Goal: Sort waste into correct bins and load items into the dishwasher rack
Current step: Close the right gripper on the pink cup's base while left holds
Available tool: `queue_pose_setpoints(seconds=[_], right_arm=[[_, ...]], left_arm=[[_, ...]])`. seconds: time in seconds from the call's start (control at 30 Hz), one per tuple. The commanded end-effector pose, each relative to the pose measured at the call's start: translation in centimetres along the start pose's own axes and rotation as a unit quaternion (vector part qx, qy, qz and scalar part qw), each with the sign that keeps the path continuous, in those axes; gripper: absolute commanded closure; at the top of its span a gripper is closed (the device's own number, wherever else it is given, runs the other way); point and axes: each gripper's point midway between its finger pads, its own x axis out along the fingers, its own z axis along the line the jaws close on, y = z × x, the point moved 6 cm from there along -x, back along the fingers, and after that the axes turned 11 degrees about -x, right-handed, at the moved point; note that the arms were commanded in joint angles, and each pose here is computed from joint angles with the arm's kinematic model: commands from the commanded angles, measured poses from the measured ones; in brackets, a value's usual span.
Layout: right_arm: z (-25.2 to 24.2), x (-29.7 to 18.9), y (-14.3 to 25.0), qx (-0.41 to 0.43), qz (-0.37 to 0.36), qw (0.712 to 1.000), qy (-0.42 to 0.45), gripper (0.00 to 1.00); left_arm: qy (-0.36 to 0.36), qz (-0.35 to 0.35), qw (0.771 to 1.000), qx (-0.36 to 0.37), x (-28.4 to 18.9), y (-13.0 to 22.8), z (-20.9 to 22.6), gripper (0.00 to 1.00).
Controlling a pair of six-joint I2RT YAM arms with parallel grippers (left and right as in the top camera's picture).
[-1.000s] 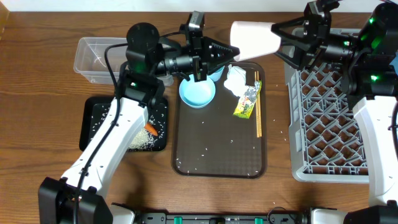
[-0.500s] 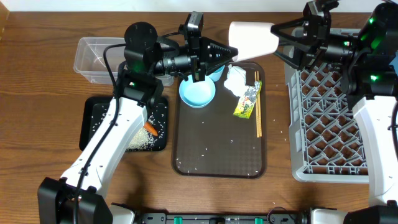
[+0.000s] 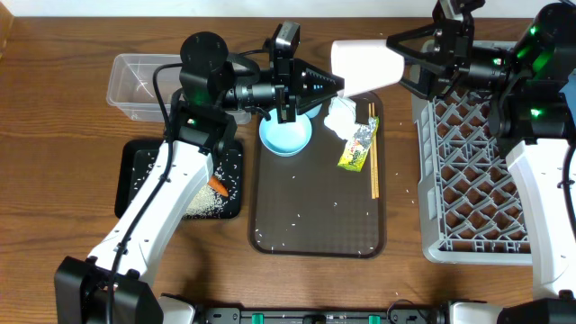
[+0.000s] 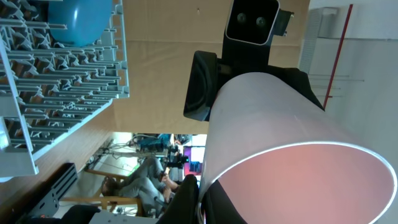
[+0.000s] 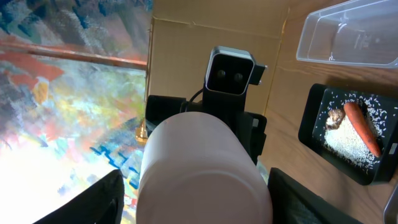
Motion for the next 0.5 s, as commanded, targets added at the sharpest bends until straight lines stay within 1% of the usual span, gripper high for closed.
queue_pose_setpoints(seconds=[0.0, 0.47], right_arm=[[0.0, 0.6, 0.2, 0.004, 0.013, 1.0, -0.005, 0.36], [0.4, 0.9, 1.2, 0.009, 0.054, 0.998, -0.02, 0.37]], left_arm=[[0.0, 0.013, 1.0, 0.006, -0.2, 0.5, -0.5, 0.94], [0.001, 0.009, 1.0, 0.006, -0.4, 0.3, -0.6, 0.94]])
